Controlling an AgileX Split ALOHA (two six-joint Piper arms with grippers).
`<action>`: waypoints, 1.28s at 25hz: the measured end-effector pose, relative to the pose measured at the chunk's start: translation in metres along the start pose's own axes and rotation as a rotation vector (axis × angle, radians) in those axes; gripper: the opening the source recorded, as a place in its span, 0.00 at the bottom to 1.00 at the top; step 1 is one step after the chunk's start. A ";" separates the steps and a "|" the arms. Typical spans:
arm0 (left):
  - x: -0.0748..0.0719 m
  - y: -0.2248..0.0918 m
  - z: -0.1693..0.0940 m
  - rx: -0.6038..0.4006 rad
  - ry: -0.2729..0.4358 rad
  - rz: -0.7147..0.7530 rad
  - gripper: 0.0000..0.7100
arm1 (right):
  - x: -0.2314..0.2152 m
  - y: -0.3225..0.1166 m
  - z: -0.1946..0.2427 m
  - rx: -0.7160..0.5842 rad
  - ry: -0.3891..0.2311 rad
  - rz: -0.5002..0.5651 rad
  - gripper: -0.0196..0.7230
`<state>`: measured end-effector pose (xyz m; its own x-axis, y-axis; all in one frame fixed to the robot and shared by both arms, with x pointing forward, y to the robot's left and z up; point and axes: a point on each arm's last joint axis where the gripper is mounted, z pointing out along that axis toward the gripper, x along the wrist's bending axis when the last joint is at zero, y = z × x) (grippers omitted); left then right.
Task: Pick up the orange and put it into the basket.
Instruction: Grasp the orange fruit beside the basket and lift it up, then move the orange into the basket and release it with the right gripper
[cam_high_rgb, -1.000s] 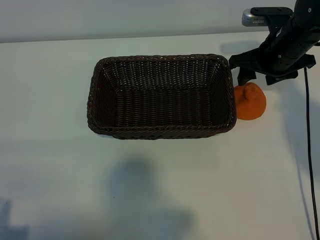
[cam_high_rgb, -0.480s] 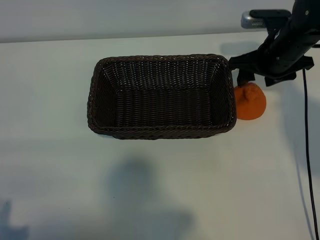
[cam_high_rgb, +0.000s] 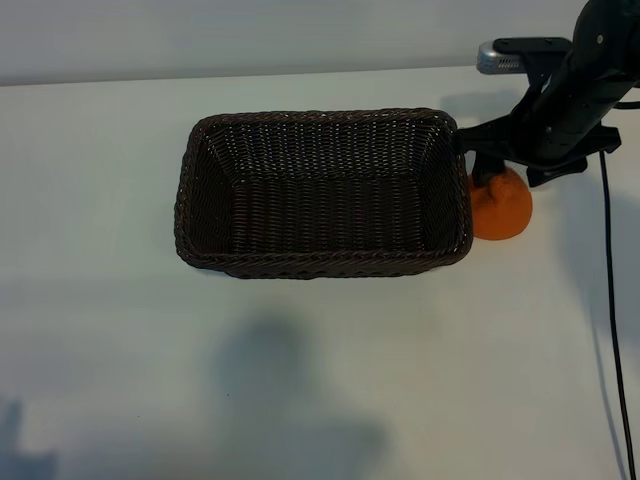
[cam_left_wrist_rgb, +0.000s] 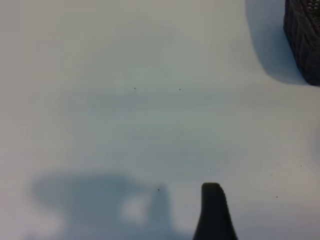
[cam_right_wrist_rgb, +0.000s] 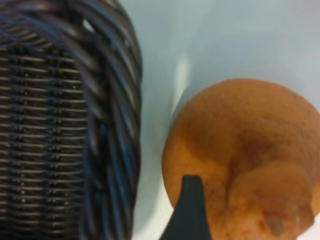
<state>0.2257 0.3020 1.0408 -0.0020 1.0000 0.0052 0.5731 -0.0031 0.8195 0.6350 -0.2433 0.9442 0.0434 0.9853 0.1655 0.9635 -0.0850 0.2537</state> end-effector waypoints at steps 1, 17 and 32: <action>0.000 0.000 0.000 0.000 0.000 0.000 0.71 | -0.001 0.000 0.003 0.008 -0.002 0.000 0.82; 0.000 0.000 0.000 0.000 0.000 0.000 0.71 | -0.004 -0.002 0.006 0.024 -0.036 -0.032 0.14; 0.000 0.000 0.000 0.000 0.000 0.000 0.71 | 0.000 0.001 -0.060 -0.111 -0.061 -0.094 0.14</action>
<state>0.2257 0.3020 1.0408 -0.0020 1.0000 0.0052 0.5731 -0.0031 0.8195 0.6203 -0.2520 1.0016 -0.0261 0.9966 0.0784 0.9291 -0.0048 0.3698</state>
